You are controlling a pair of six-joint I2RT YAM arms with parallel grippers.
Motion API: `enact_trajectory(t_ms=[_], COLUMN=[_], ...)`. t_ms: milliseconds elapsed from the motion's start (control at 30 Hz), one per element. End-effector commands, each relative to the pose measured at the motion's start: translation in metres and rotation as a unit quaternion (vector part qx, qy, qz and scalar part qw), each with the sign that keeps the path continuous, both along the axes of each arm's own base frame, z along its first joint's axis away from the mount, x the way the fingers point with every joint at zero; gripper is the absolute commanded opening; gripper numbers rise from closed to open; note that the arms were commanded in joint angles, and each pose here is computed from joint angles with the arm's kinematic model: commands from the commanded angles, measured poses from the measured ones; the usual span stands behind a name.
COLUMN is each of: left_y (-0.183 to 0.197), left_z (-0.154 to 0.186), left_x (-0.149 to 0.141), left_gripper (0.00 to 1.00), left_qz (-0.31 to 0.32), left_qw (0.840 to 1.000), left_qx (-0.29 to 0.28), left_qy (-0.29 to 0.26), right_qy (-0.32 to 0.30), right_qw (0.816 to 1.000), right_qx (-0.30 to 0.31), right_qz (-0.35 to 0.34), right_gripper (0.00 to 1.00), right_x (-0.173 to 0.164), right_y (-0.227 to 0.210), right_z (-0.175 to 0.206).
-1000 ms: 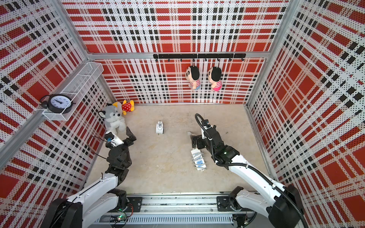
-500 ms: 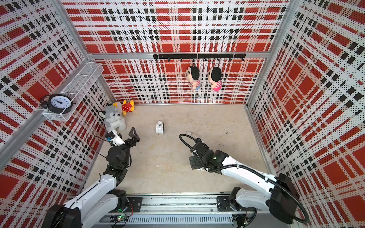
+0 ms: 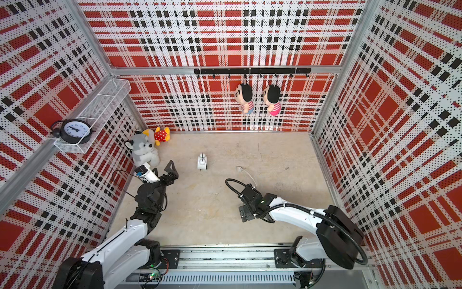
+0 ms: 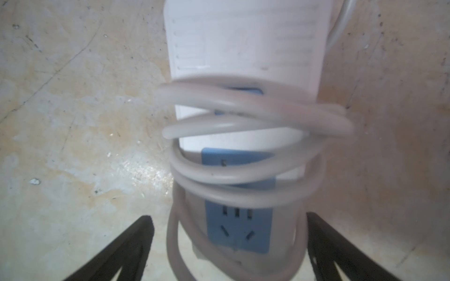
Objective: Unwrap the cord wrapped around the power strip
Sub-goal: Pick up the power strip from the center of the board.
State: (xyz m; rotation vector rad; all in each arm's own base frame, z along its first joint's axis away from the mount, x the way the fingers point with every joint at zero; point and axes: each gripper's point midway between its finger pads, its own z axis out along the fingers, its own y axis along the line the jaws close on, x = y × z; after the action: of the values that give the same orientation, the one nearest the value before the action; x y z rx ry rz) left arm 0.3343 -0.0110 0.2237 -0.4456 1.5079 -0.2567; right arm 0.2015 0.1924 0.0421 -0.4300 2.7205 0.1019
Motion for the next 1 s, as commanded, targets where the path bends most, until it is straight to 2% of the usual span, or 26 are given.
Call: enact_trajectory(t_ms=[0, 167, 300, 467, 733, 867, 967], left_y=[-0.001, 0.000, 0.001, 0.003, 0.002, -0.001, -0.009], left_z=[0.017, 0.020, 0.022, 0.024, 0.028, 0.033, 0.041], left_x=[0.003, 0.003, 0.001, -0.001, -0.001, 0.000, 0.001], left_gripper=[0.98, 0.98, 0.98, 0.98, 0.98, 0.98, 0.99], left_qz=[-0.005, -0.003, -0.001, 0.003, 0.000, -0.007, -0.020], left_qw=[1.000, 1.000, 1.000, 0.999, 0.999, 0.999, 0.999], left_qx=[-0.007, -0.006, -0.007, -0.007, -0.004, 0.007, 0.016], left_qy=[-0.019, -0.023, -0.027, -0.031, -0.033, -0.037, -0.043], right_qy=[-0.018, -0.022, -0.020, -0.017, -0.026, -0.054, -0.077], right_qw=[1.000, 1.000, 0.999, 0.999, 0.999, 0.998, 0.996], right_qx=[0.002, -0.017, -0.030, -0.041, -0.042, -0.022, -0.001], right_qz=[-0.011, -0.013, -0.014, -0.011, 0.004, 0.024, 0.037], right_gripper=[1.00, 1.00, 0.93, 0.73, 0.32, 0.23, 0.21], right_x=[0.009, 0.013, 0.013, 0.011, 0.013, 0.018, 0.022], right_y=[0.005, 0.002, -0.001, -0.006, -0.005, 0.001, 0.007], right_z=[-0.003, -0.013, -0.020, -0.025, -0.021, -0.001, 0.021])
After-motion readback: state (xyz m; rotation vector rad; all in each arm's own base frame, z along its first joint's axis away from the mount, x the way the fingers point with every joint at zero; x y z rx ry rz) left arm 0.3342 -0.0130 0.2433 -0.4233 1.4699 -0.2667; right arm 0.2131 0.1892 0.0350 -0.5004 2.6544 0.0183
